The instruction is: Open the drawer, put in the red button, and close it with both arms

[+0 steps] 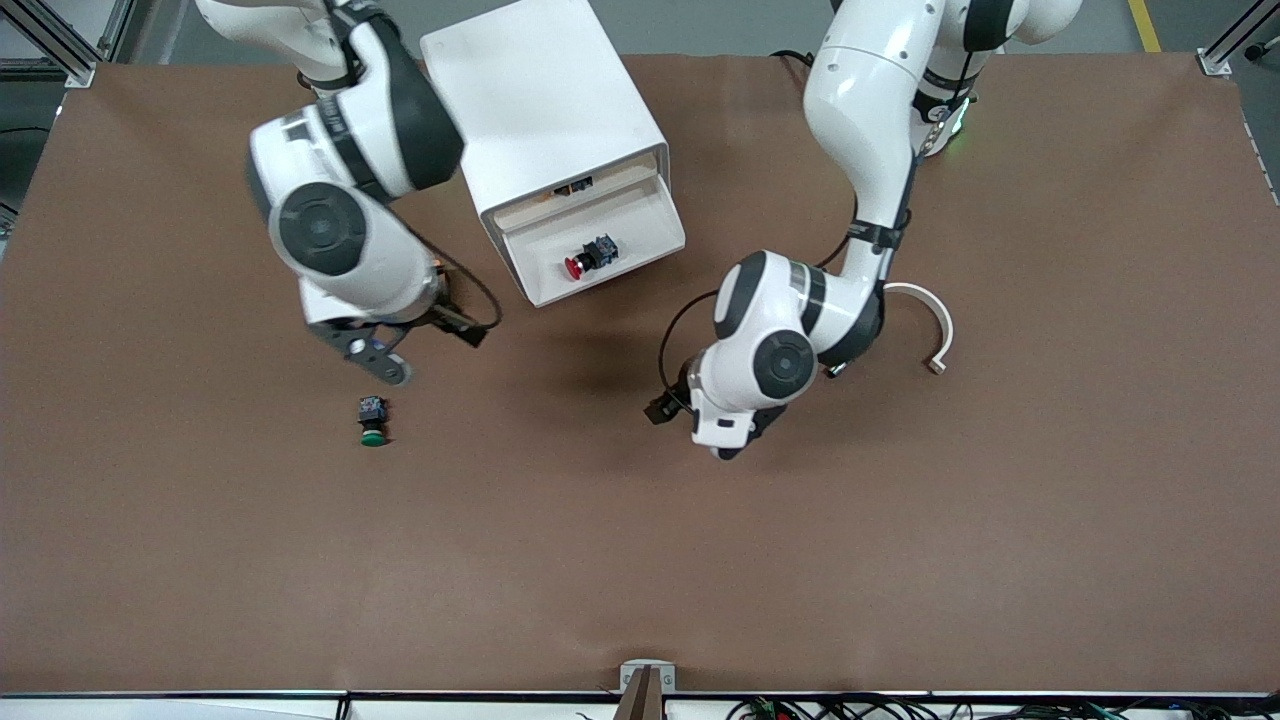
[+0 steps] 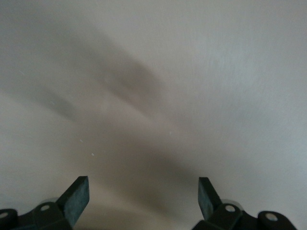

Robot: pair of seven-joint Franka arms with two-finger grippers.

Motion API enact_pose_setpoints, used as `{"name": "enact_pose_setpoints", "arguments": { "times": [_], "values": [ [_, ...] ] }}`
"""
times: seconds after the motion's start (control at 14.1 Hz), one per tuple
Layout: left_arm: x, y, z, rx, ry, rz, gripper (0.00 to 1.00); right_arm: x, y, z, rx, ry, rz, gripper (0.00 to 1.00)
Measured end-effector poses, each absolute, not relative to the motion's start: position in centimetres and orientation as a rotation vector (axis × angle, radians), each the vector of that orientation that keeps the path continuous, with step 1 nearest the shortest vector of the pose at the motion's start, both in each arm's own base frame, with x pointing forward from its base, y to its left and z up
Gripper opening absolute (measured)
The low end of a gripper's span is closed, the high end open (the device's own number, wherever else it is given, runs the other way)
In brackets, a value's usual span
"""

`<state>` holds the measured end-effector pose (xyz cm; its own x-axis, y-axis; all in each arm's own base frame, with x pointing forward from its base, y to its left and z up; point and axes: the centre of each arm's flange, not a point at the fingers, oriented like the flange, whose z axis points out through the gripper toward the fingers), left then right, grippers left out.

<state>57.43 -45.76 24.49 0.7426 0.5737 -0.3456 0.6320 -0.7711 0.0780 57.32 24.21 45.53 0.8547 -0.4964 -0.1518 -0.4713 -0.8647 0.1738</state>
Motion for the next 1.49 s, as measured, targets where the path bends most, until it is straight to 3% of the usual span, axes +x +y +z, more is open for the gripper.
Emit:
{"name": "enact_pose_setpoints", "arguments": {
  "times": [0.36,0.71,1.07,1.49],
  "values": [
    [50.5,-52.1,23.4,2.817,0.908,-0.5,1.0,59.2,13.4,48.9,2.985,-0.37,-0.338,1.0],
    [43.6,-56.4,25.7,2.908,0.905,-0.519,1.0,58.0,-1.2,55.4,3.075,-0.043,-0.339,1.0],
    [36.0,-60.6,24.9,2.976,0.873,-0.545,1.0,57.4,-7.6,57.1,3.102,0.028,-0.329,1.0],
    [36.4,-60.1,24.9,2.999,0.91,-0.475,1.0,57.7,-7.0,57.5,3.104,0.073,-0.306,1.0]
  ]
}}
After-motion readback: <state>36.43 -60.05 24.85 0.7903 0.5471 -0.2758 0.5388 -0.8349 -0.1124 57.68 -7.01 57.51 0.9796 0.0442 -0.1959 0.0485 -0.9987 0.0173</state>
